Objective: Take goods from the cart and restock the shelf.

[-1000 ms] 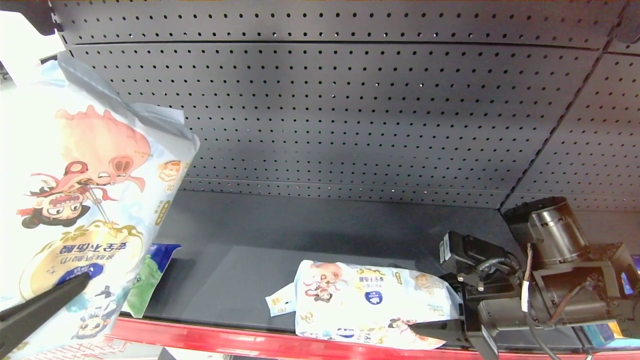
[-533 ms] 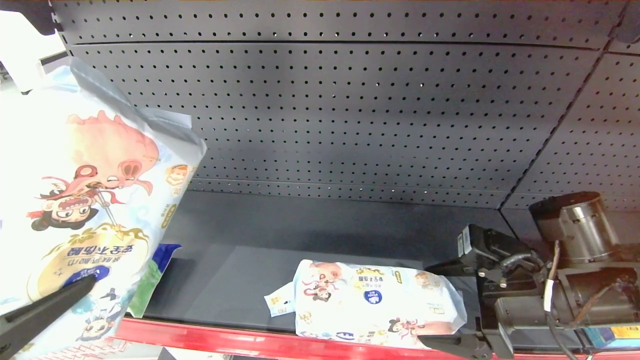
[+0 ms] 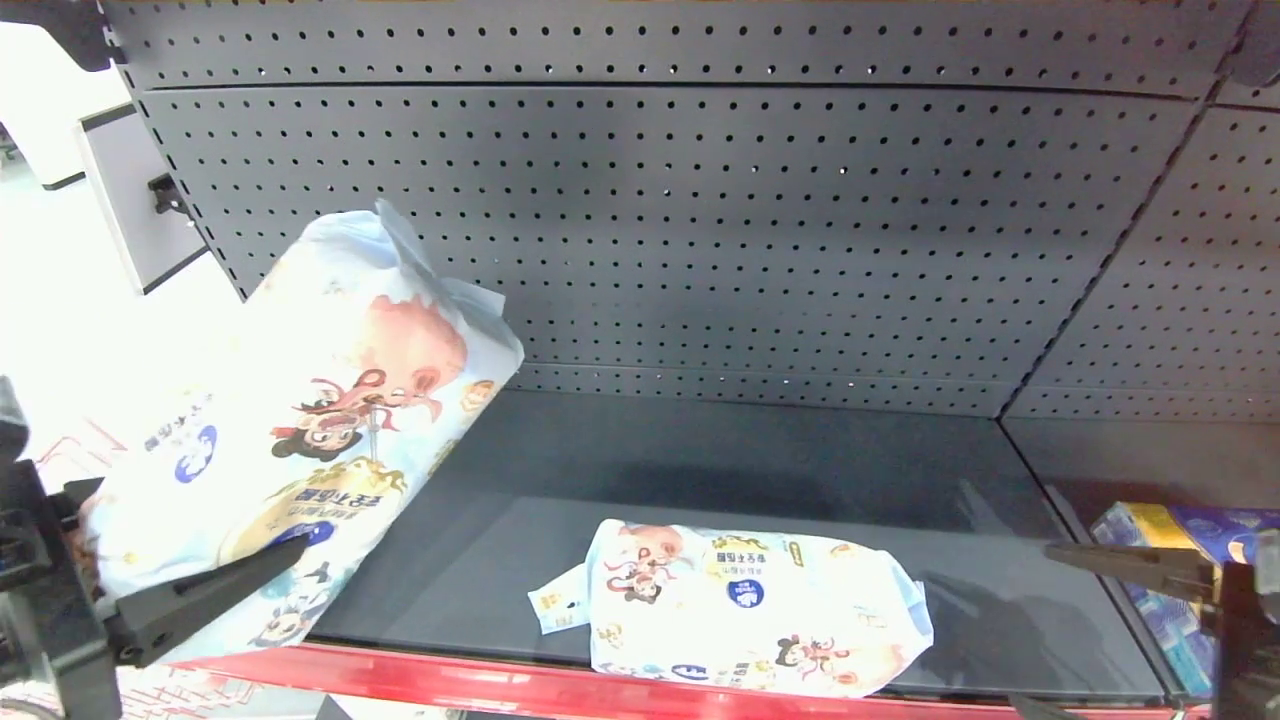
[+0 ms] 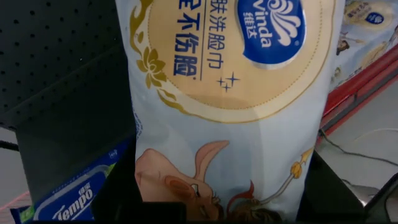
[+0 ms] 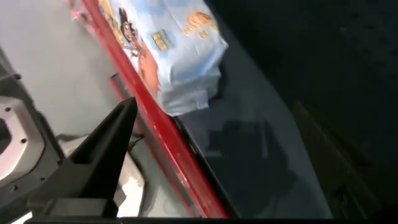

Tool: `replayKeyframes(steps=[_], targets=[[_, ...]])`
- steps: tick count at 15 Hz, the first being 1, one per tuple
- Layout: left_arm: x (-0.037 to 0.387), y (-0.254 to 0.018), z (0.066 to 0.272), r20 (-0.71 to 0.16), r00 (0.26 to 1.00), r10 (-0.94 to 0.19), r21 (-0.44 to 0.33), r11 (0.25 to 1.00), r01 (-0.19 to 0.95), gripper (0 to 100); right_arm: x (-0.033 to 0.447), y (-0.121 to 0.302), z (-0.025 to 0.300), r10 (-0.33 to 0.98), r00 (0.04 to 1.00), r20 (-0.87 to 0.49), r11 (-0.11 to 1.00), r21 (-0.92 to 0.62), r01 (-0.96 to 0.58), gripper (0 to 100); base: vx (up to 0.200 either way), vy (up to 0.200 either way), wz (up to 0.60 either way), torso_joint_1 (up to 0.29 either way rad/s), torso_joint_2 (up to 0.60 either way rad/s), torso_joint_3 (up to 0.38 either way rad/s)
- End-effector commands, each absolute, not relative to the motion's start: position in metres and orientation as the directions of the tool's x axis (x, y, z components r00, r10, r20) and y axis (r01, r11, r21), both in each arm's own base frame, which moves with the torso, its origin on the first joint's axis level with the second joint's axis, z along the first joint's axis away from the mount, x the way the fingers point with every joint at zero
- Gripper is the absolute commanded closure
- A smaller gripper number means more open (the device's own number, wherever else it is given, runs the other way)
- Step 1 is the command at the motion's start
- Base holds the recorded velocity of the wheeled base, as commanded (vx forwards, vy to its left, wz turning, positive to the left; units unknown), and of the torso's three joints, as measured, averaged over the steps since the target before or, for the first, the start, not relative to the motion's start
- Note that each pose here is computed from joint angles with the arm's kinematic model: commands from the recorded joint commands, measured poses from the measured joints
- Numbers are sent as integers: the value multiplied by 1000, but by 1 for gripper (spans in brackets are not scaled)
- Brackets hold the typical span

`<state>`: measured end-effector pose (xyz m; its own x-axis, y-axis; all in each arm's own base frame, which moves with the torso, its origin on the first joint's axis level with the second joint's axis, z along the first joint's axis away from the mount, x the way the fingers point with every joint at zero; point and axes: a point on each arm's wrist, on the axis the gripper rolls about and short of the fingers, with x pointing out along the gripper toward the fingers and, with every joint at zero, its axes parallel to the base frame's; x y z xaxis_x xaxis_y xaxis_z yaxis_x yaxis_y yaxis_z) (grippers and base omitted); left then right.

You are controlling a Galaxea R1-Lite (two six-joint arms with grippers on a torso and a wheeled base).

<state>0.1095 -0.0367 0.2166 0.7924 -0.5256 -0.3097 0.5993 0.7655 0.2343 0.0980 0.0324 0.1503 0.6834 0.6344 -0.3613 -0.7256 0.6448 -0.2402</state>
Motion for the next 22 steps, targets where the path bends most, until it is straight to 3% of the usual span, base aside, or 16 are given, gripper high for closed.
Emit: replayKeyframes(steps=[1, 5, 9, 11, 12, 13, 14, 18, 22], targets=[[145, -50, 214, -392, 747, -537, 247, 721, 647, 100, 30, 10, 140, 461, 883, -90, 843, -268, -467, 0, 0, 0, 0, 0, 0, 0], [181, -68, 213, -444, 694, -567, 289, 642, 710, 100, 3, 8, 127, 250, 968, 19, 963, -110, -247, 0, 0, 0, 0, 0, 0, 0], [241, -95, 212, -475, 627, -617, 422, 466, 778, 100, -18, 10, 107, 237, 971, 12, 967, -104, -235, 0, 0, 0, 0, 0, 0, 0], [253, -101, 212, -478, 622, -621, 443, 441, 780, 100, -20, 10, 103, 237, 971, 10, 967, -103, -235, 0, 0, 0, 0, 0, 0, 0], [273, -121, 206, -491, 589, -642, 470, 374, 799, 100, -21, 10, 103, 233, 973, 7, 968, -101, -231, 0, 0, 0, 0, 0, 0, 0], [273, -122, 205, -492, 587, -642, 469, 373, 801, 100, -21, 10, 103, 233, 973, 7, 968, -101, -231, 0, 0, 0, 0, 0, 0, 0], [283, -147, 199, -503, 541, -674, 463, 318, 827, 100, -20, 10, 102, 233, 973, 4, 968, -100, -231, 0, 0, 0, 0, 0, 0, 0], [300, -184, 190, -509, 485, -711, 462, 250, 851, 100, -20, 10, 102, 233, 973, 4, 968, -100, -231, 0, 0, 0, 0, 0, 0, 0], [313, -199, 181, -521, 466, -715, 478, 209, 853, 100, -20, 10, 101, 230, 973, -3, 969, -97, -229, 0, 0, 0, 0, 0, 0, 0]])
